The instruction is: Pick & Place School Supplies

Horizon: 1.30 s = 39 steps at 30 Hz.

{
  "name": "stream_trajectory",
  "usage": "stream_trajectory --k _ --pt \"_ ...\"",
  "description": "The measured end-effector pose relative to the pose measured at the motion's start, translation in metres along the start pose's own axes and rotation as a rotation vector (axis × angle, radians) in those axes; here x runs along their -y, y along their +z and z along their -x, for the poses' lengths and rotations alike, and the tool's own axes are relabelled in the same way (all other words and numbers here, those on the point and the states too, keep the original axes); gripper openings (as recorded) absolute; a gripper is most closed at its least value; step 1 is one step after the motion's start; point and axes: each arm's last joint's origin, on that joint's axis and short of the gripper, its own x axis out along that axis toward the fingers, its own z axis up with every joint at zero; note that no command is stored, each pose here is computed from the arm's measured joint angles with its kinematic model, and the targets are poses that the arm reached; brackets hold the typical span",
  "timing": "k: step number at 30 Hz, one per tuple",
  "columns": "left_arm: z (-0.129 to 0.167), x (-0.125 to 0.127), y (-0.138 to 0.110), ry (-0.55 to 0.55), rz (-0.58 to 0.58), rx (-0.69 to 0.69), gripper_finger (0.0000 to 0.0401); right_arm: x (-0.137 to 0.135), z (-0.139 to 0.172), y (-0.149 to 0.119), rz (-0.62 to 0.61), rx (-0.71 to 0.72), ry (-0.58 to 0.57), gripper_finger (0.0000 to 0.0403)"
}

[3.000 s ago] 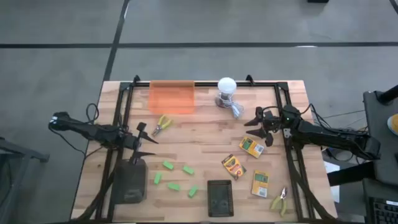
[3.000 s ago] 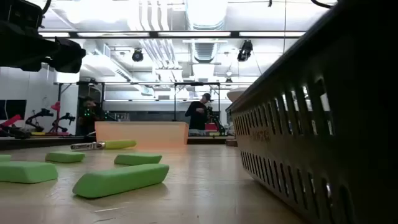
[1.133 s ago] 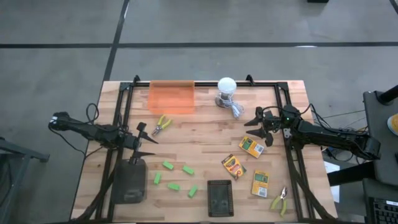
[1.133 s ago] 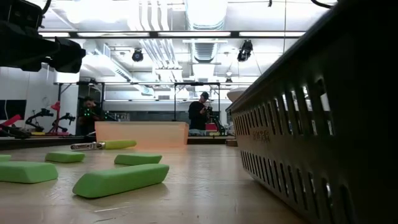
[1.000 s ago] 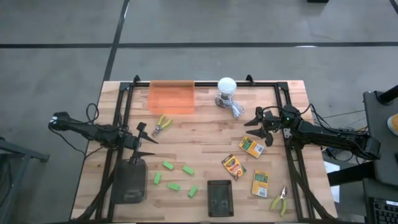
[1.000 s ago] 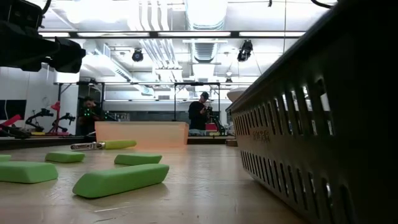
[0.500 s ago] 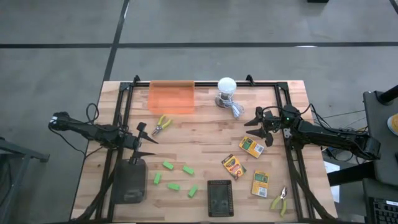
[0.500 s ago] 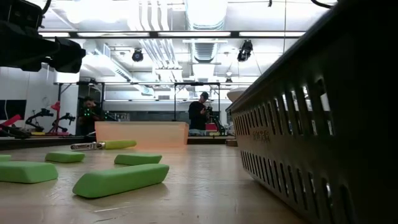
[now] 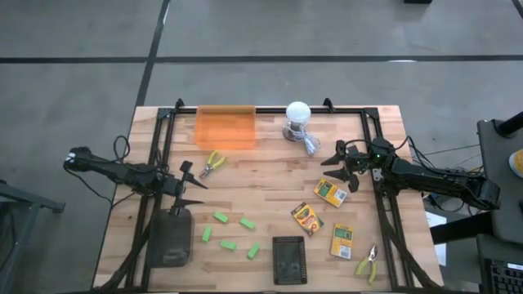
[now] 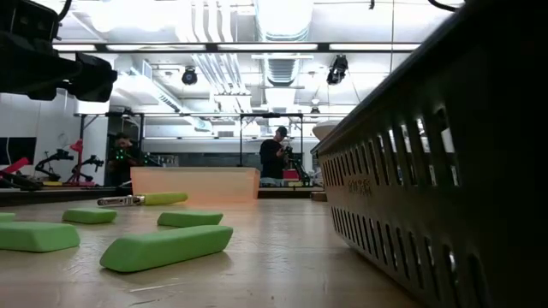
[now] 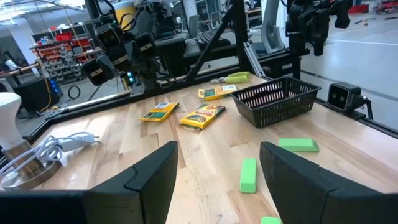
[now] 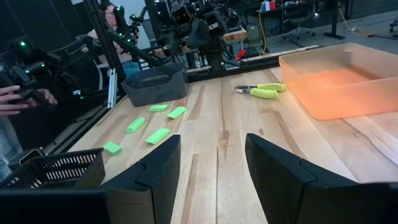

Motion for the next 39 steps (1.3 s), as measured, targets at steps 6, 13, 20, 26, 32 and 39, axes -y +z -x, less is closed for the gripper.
stream_trajectory --k 6,13,20,26,32,39 --pt "0.0 0.0 0.0 -0.001 0.1 -0.001 0.0234 0.0 0.0 0.0 0.0 0.0 0.0 0.0178" --pt "0.0 -0.001 0.004 0.025 0.173 0.041 0.0234 0.0 0.0 0.0 0.0 0.0 0.0 0.0178" --pt "0.002 -0.004 0.013 0.051 0.152 0.049 0.0234 0.0 0.0 0.0 0.0 0.0 0.0 0.0178" --pt "0.002 -0.004 0.013 0.059 0.179 0.046 0.0234 0.0 0.0 0.0 0.0 0.0 0.0 0.0178" --pt "0.003 -0.006 0.018 0.082 0.254 0.056 0.0234 0.0 0.0 0.0 0.0 0.0 0.0 0.0178" --pt "0.005 -0.009 0.038 0.079 0.215 -0.003 0.0234 0.0 0.0 0.0 0.0 0.0 0.0 0.0178"
